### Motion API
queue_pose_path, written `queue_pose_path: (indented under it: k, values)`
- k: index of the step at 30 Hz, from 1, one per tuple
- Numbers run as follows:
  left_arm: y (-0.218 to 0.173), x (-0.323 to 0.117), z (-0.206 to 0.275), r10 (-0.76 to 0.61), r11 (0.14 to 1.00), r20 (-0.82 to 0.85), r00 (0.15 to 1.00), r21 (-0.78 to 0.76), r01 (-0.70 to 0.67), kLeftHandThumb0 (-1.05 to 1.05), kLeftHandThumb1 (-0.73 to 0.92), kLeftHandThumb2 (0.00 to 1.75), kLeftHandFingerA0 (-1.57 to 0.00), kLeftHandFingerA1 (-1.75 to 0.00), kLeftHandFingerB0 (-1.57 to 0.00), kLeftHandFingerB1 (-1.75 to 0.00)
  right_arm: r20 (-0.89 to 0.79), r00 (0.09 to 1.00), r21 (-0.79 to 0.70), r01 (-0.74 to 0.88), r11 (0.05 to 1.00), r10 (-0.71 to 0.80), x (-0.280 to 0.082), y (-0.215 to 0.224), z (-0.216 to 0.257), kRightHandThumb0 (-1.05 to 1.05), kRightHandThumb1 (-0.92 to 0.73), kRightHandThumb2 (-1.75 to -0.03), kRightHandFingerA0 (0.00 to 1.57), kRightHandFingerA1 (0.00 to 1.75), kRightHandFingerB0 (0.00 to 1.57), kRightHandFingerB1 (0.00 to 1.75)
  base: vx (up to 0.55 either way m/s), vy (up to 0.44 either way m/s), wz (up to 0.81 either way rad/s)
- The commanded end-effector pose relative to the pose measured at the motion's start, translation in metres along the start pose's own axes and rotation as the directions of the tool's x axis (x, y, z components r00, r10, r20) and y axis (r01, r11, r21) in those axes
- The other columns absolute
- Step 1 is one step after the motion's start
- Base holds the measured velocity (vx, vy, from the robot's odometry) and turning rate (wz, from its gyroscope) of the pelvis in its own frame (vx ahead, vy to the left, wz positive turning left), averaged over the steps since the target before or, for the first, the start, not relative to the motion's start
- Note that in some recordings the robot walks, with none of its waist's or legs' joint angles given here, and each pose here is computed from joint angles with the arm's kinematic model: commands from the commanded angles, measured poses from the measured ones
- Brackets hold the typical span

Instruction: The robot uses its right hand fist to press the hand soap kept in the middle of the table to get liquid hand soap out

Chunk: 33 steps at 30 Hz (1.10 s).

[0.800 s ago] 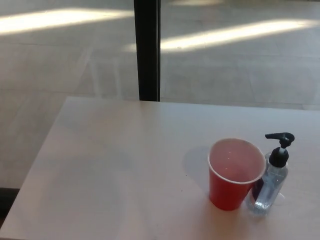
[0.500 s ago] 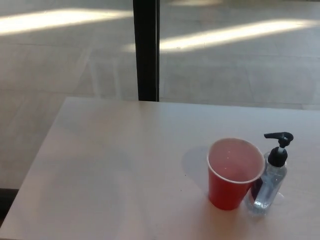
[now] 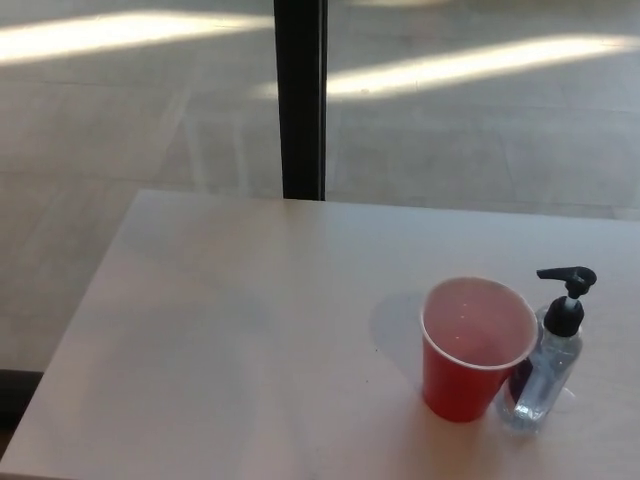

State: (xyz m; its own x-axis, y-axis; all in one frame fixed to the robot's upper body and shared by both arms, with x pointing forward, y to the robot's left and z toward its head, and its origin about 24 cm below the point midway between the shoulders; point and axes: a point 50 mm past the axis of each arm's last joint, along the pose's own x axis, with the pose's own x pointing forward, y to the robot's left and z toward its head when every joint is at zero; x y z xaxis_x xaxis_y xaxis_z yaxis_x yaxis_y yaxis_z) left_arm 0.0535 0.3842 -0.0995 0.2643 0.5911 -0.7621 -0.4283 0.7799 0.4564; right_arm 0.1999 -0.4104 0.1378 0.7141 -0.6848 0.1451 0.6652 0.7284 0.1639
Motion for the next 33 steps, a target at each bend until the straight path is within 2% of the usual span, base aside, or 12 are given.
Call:
queue_pose_path:
  k: [1,2,5,6,9,13,15,16,19,20,23,33]
  values:
    - [0.019,0.000,0.006,0.035,0.999,0.008,0.999,-0.039,-0.034,-0.50,0.68,0.60,-0.71,-0.70,-0.52,-0.53,0.276,0.872,0.075,-0.440,0.895,0.405,-0.011,0.105,0.114,-0.39,-0.33,-1.20,1.15,1.52,1.08,1.12,0.00,0.000,0.00]
    - [0.019,0.000,0.006,0.029,0.999,0.011,1.000,-0.038,-0.029,-0.50,0.68,0.60,-0.70,-0.69,-0.52,-0.54,0.271,0.859,0.084,-0.470,0.879,0.434,-0.015,0.114,0.117,-0.19,-0.61,-1.18,1.05,1.75,0.86,1.36,0.00,0.000,0.00]
    - [0.019,0.000,0.004,0.017,0.999,0.014,1.000,-0.037,-0.016,-0.51,0.69,0.58,-0.69,-0.67,-0.49,-0.52,0.255,0.788,0.087,-0.595,0.799,0.560,-0.024,0.141,0.123,-0.16,-0.80,-1.07,1.02,1.75,0.63,1.58,0.00,0.000,0.00]
    - [0.019,0.000,0.005,0.027,0.998,0.010,1.000,-0.053,-0.027,-0.50,0.68,0.60,-0.74,-0.71,-0.53,-0.52,0.239,0.763,0.116,-0.637,0.762,0.601,-0.028,0.151,0.122,-0.13,-0.71,-1.17,0.98,1.75,0.62,1.60,0.00,0.000,0.00]
    - [0.018,0.000,0.007,0.037,0.998,0.008,0.999,-0.052,-0.036,-0.50,0.68,0.60,-0.74,-0.71,-0.54,-0.52,0.214,0.732,0.148,-0.679,0.719,0.647,-0.032,0.161,0.121,-0.13,-0.72,-1.15,0.97,1.75,0.63,1.62,0.00,0.000,0.00]
    - [0.018,0.000,0.008,0.017,0.998,0.018,1.000,-0.054,-0.016,-0.49,0.69,0.60,-0.69,-0.68,-0.51,-0.52,0.160,0.633,0.174,-0.773,0.610,0.757,-0.044,0.185,0.109,-0.18,-0.60,-1.22,0.98,1.75,0.73,1.50,0.00,0.000,0.00]
    - [0.019,0.000,0.009,0.016,0.999,0.020,1.000,-0.043,-0.015,-0.50,0.69,0.60,-0.69,-0.68,-0.50,-0.53,0.132,0.625,0.194,-0.778,0.598,0.769,-0.046,0.190,0.105,-0.19,-0.61,-1.21,0.99,1.75,0.78,1.41,0.00,0.000,0.00]
    - [0.019,0.000,0.009,0.013,0.999,0.025,1.000,-0.042,-0.012,-0.50,0.69,0.60,-0.69,-0.69,-0.48,-0.52,0.099,0.619,0.194,-0.780,0.595,0.779,-0.049,0.195,0.099,-0.18,-0.58,-1.23,1.01,1.75,0.71,1.54,0.00,0.000,0.00]
    - [0.019,0.000,0.009,0.013,0.999,0.025,1.000,-0.040,-0.012,-0.51,0.69,0.60,-0.69,-0.68,-0.46,-0.50,0.054,0.604,0.219,-0.784,0.581,0.795,-0.052,0.200,0.091,-0.17,-0.57,-1.26,1.00,1.75,0.70,1.54,0.00,0.000,0.00]
    - [0.019,0.000,0.010,0.014,0.999,0.024,1.000,-0.052,-0.012,-0.49,0.69,0.58,-0.68,-0.67,-0.50,-0.52,0.007,0.574,0.243,-0.795,0.556,0.819,-0.057,0.204,0.073,-0.17,-0.59,-1.24,0.95,1.75,0.62,1.61,0.00,0.000,0.00]
    - [0.019,0.000,0.010,0.010,0.999,0.030,1.000,-0.042,-0.008,-0.50,0.68,0.58,-0.68,-0.68,-0.48,-0.52,-0.046,0.574,0.258,-0.784,0.565,0.817,-0.061,0.206,0.057,-0.17,-0.56,-1.28,1.01,1.75,0.64,1.59,0.00,0.000,0.00]
    - [0.019,0.000,0.010,0.019,0.999,0.027,0.999,-0.042,-0.018,-0.50,0.69,0.58,-0.70,-0.70,-0.50,-0.52,-0.205,0.529,0.236,-0.790,0.566,0.823,-0.077,0.207,0.019,-0.21,-0.64,-1.16,0.95,1.75,0.74,1.52,0.00,0.000,0.00]
